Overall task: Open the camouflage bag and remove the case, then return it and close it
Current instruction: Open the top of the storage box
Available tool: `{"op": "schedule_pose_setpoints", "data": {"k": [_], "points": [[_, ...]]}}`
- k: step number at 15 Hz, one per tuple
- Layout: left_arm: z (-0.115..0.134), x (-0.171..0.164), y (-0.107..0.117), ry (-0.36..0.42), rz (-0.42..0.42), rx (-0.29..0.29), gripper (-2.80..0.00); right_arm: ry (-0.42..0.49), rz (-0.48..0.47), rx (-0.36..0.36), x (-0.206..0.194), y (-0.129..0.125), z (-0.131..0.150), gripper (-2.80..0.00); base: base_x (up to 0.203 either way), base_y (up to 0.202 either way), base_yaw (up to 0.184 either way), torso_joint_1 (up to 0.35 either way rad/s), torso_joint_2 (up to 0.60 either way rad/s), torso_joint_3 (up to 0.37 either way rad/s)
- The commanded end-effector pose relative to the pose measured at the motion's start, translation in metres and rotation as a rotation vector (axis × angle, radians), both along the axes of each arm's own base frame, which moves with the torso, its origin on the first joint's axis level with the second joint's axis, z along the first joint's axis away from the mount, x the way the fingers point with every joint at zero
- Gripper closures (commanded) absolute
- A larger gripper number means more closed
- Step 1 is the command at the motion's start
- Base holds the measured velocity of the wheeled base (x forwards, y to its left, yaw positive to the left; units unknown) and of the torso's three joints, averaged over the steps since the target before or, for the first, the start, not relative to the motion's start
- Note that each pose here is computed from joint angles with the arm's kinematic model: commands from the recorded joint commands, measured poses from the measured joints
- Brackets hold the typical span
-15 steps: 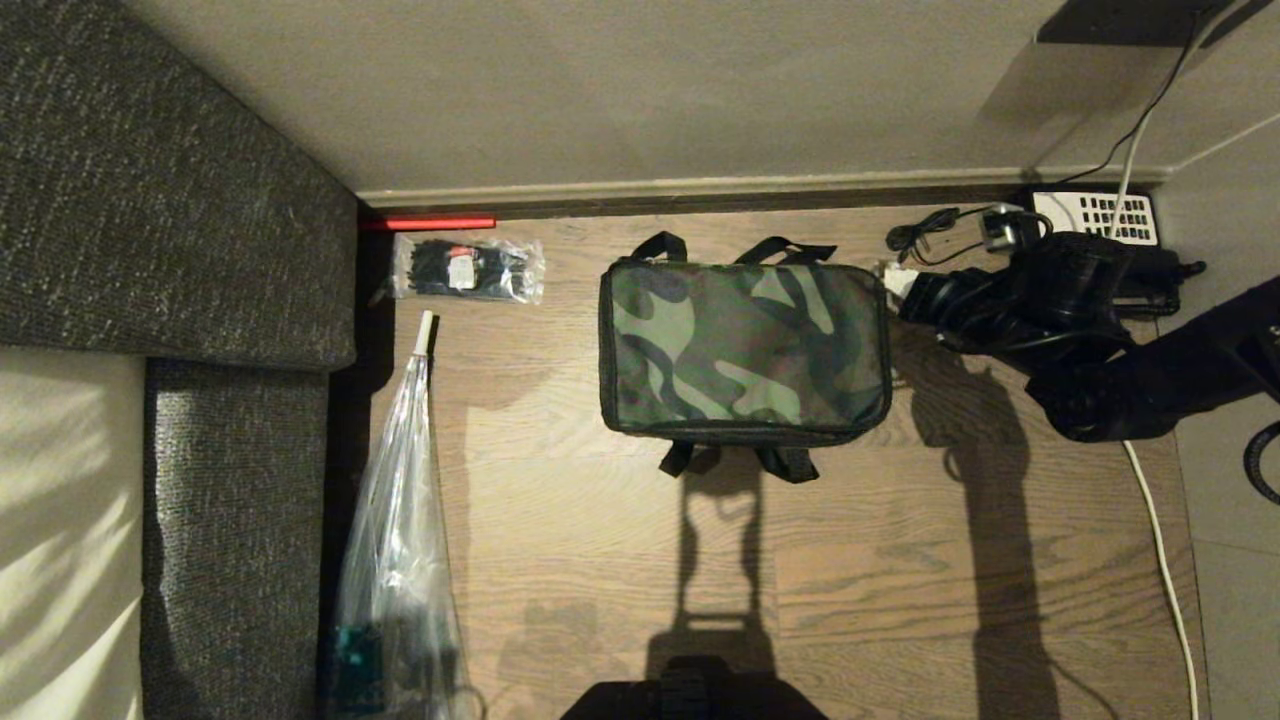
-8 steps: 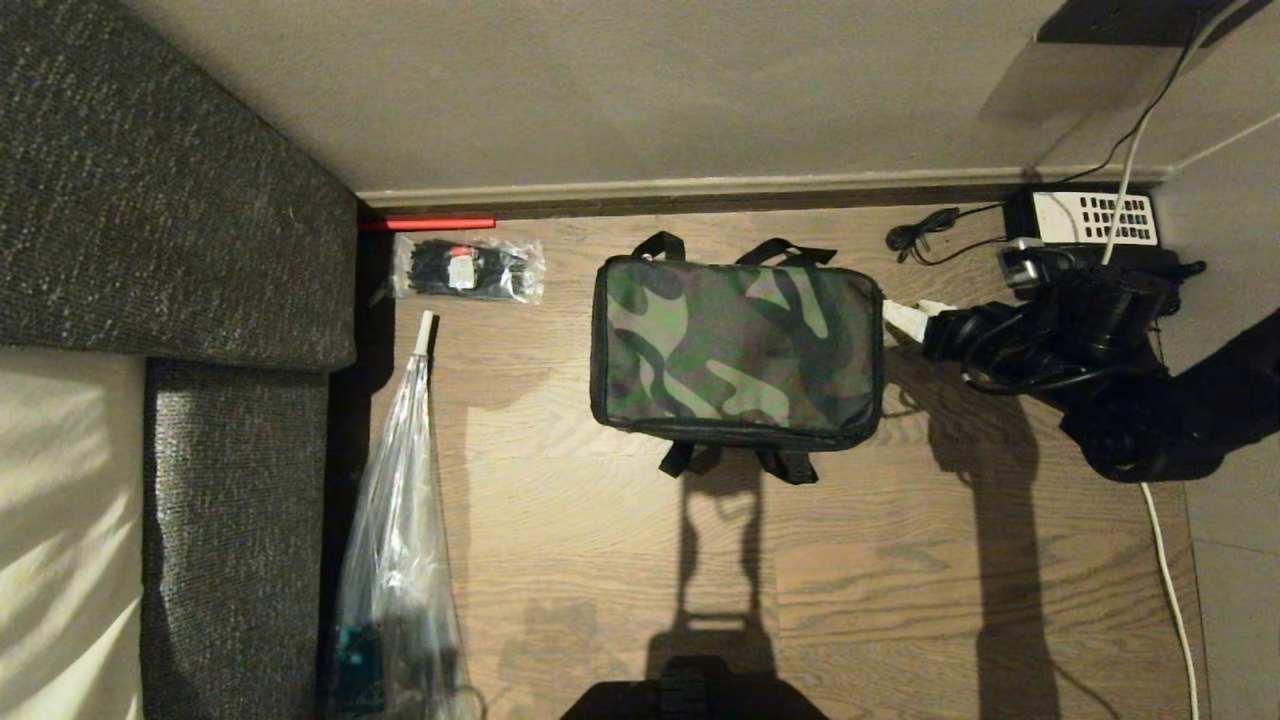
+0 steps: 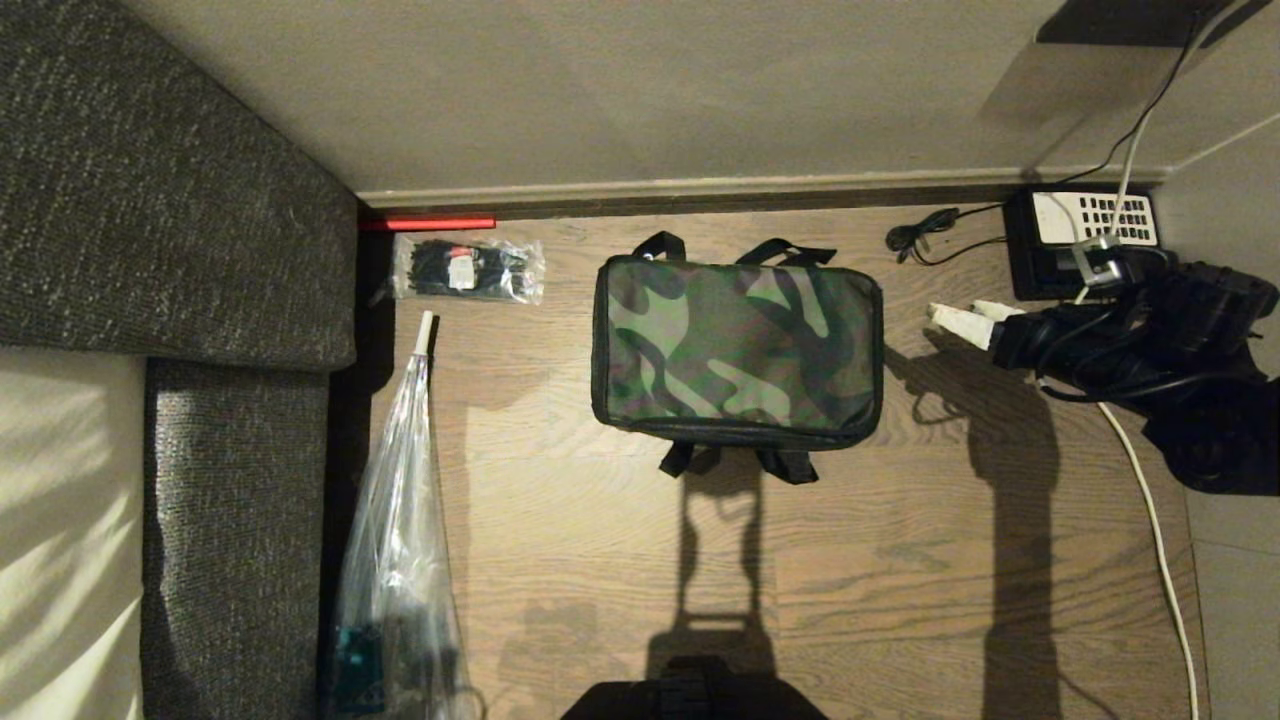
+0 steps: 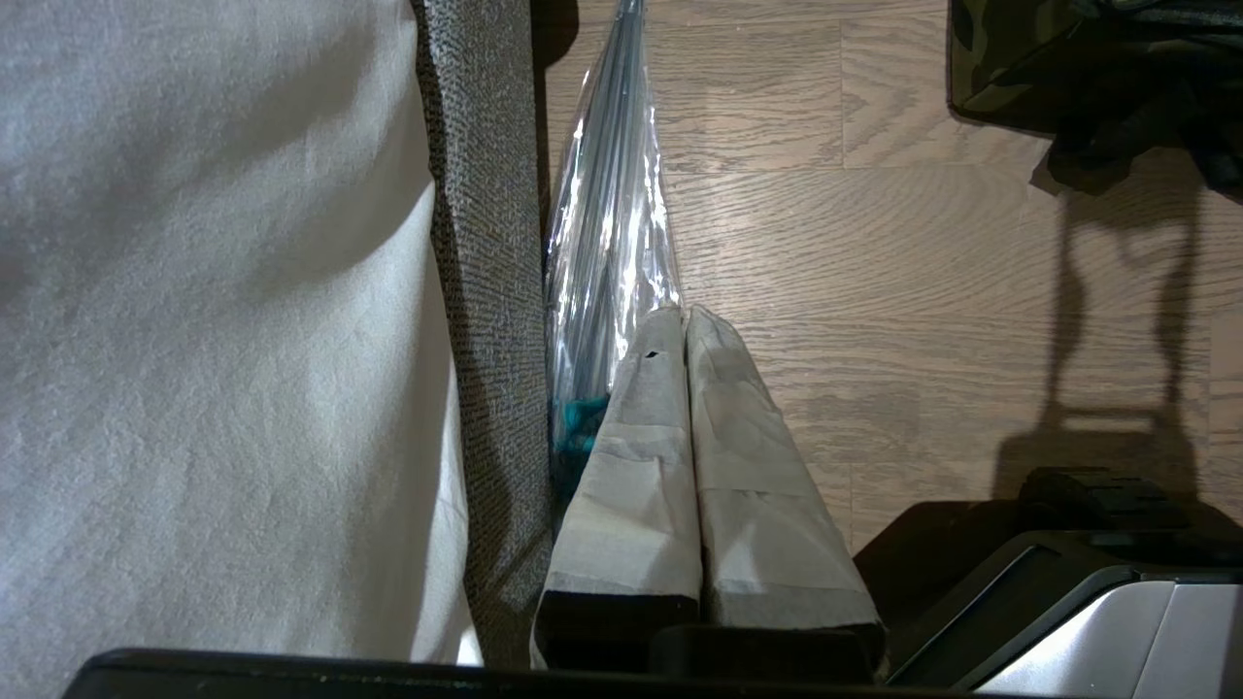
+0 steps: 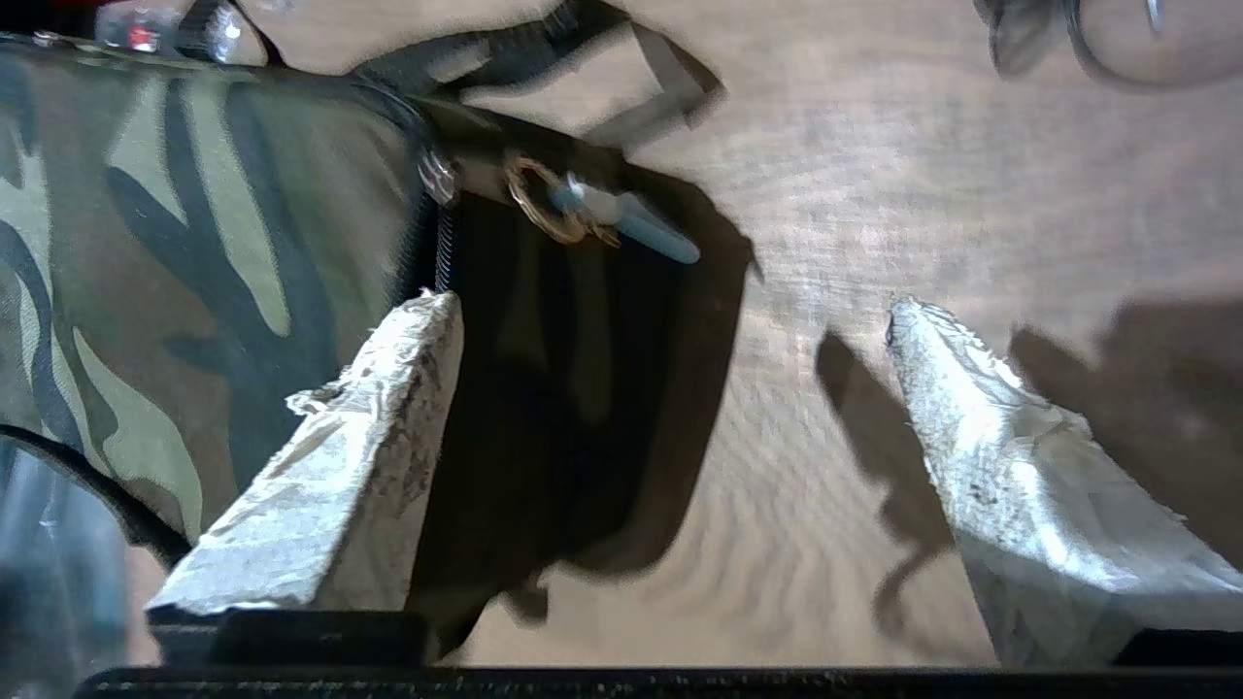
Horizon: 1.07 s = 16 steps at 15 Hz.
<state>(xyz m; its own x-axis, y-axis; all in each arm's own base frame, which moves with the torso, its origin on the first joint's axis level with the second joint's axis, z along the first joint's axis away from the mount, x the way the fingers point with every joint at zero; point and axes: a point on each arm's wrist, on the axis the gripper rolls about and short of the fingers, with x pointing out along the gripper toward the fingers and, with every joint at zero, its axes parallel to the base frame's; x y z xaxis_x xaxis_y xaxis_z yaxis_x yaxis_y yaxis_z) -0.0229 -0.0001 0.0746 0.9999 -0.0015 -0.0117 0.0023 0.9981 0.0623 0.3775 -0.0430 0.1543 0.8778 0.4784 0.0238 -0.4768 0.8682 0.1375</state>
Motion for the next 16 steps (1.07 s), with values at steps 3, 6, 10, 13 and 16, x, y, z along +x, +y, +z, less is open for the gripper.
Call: {"op": "schedule_pose_setpoints", "data": {"k": [3, 6, 10, 13, 16], "points": [[0.0, 0.0, 0.0, 0.001, 0.0, 0.001, 0.0, 0.113, 0.029, 0.176, -0.024, 0.013, 0.014, -2.8, 0.0, 0.0, 0.0, 0.0, 0.0, 0.0], [0.0, 0.0, 0.0, 0.001, 0.0, 0.001, 0.0, 0.311, 0.068, 0.288, -0.037, 0.035, 0.008, -2.8, 0.0, 0.0, 0.0, 0.0, 0.0, 0.0], [0.0, 0.0, 0.0, 0.001, 0.0, 0.001, 0.0, 0.423, 0.084, 0.31, -0.042, 0.064, 0.002, -2.8, 0.0, 0.0, 0.0, 0.0, 0.0, 0.0], [0.0, 0.0, 0.0, 0.001, 0.0, -0.001, 0.0, 0.531, 0.097, 0.398, -0.04, 0.087, -0.001, -2.8, 0.0, 0.0, 0.0, 0.0, 0.0, 0.0], [0.0, 0.0, 0.0, 0.001, 0.0, -0.001, 0.0, 0.548, 0.104, 0.391, -0.037, 0.1, -0.006, -2.8, 0.0, 0.0, 0.0, 0.0, 0.0, 0.0]]}}
